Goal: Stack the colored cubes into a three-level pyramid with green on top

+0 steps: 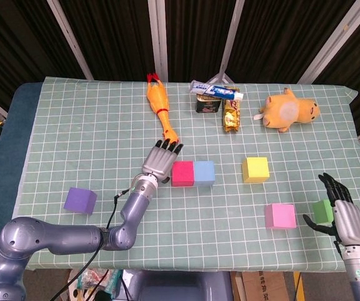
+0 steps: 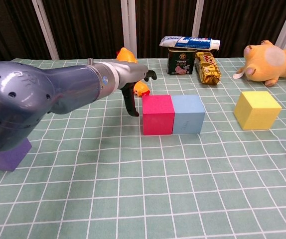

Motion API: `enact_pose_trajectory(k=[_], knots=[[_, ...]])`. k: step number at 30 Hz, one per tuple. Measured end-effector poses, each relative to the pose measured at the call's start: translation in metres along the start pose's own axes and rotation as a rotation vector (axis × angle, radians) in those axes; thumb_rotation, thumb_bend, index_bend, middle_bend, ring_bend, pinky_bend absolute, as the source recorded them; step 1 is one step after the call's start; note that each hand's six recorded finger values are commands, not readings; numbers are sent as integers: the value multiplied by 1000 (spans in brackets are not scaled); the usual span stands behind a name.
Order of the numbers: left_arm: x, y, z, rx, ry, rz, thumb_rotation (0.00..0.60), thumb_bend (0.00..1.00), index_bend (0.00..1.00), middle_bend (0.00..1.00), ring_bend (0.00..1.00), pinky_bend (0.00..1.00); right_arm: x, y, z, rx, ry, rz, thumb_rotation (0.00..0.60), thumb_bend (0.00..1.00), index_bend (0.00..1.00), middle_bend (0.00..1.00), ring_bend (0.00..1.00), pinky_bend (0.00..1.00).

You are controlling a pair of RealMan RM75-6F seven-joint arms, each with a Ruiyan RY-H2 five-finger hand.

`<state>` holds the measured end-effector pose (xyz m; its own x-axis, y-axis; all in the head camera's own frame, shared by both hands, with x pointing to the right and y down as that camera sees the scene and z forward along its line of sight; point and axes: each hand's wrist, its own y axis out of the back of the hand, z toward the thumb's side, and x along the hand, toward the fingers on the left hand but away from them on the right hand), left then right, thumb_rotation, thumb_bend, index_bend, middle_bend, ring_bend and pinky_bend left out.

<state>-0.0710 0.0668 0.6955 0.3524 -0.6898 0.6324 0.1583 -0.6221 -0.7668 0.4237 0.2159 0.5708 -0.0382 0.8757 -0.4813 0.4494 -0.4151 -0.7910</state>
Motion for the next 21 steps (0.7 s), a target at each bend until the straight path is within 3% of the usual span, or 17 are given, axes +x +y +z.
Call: enact_pose_trajectory(k=[21], knots=[[2,-3,6,-11,-7,10,600,288,0,71,28,100,1,-2,0,-1,-3,10,600,264,0,0,0,0]])
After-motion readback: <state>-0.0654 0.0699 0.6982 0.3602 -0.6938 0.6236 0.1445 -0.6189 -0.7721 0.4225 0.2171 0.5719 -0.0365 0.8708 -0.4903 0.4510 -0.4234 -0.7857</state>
